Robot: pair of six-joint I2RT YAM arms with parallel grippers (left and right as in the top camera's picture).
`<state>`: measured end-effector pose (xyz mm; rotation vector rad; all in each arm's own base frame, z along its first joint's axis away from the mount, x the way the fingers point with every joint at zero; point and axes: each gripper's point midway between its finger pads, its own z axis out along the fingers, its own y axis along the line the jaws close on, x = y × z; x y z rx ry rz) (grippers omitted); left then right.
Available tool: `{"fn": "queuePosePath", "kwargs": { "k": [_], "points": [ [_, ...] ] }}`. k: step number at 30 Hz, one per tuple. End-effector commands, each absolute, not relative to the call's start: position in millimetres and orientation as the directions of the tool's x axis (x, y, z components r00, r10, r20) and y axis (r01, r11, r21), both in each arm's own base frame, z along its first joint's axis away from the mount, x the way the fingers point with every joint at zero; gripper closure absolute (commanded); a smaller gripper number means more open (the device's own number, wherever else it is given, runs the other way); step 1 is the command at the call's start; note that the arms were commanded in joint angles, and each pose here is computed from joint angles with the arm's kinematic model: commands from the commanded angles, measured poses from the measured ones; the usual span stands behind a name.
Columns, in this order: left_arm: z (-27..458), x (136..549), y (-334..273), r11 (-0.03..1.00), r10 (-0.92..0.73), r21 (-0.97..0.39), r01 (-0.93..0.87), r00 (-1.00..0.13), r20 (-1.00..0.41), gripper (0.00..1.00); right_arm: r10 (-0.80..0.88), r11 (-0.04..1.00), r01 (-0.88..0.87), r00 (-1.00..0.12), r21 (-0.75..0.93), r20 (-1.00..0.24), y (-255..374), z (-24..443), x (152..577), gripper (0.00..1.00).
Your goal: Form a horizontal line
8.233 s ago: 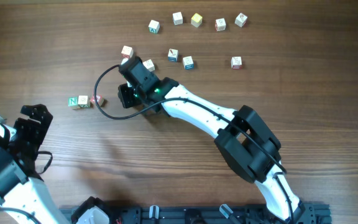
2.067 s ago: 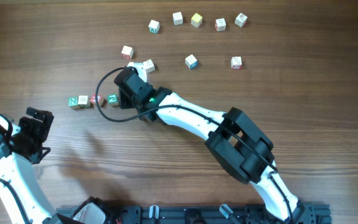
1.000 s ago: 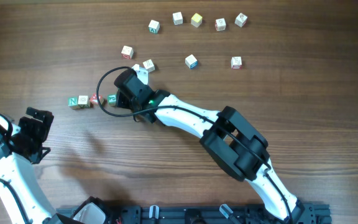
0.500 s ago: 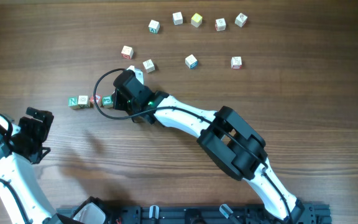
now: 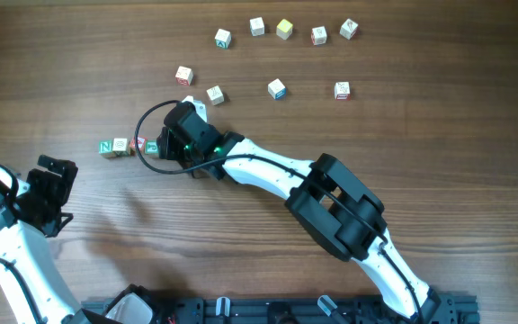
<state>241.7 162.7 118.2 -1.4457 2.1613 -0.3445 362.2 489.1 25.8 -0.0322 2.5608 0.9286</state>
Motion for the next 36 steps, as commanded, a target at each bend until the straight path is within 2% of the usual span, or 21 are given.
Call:
{"fn": "queuePosePath", "kwargs": {
  "k": [1,4,6,10,20,22,26,28,31,36],
  "points": [
    [120,243,165,0.407,-0.91,-0.472,-0.782,-0.303,-0.283,0.0,0.106,0.794,-0.157,-0.915,0.587,-0.388,488,10,359,0.34],
    [120,243,165,0.407,-0.91,-0.472,-0.782,-0.303,-0.283,0.0,0.111,0.8,-0.152,-0.913,0.58,-0.393,487,9,361,0.25],
    [120,243,165,0.407,-0.91,-0.472,-0.782,-0.303,-0.283,0.0,0.117,0.802,-0.148,-0.911,0.579,-0.396,486,10,362,0.23],
    [120,243,165,0.407,-0.91,-0.472,-0.782,-0.303,-0.283,0.0,0.122,0.792,-0.152,-0.909,0.591,-0.398,481,20,370,0.22],
    [120,243,165,0.407,-0.91,-0.472,-0.782,-0.303,-0.283,0.0,0.117,0.717,-0.264,-0.867,0.645,-0.485,457,102,410,0.22],
    [120,243,165,0.407,-0.91,-0.472,-0.782,-0.303,-0.283,0.0,0.121,0.688,-0.273,-0.871,0.672,-0.477,452,115,414,0.3],
    [120,243,165,0.407,-0.91,-0.472,-0.782,-0.303,-0.283,0.0,0.094,0.643,-0.286,-0.891,0.71,-0.444,452,122,411,0.65],
    [120,243,165,0.407,-0.91,-0.472,-0.782,-0.303,-0.283,0.0,0.074,0.638,-0.286,-0.902,0.715,-0.426,452,119,406,0.74],
    [120,243,165,0.407,-0.91,-0.472,-0.782,-0.303,-0.283,0.0,0.009,0.658,-0.32,-0.902,0.682,-0.432,449,110,398,0.85],
    [120,243,165,0.407,-0.91,-0.472,-0.782,-0.303,-0.283,0.0,-0.052,0.747,-0.294,-0.92,0.597,-0.388,428,83,387,0.92]
  ]
}}
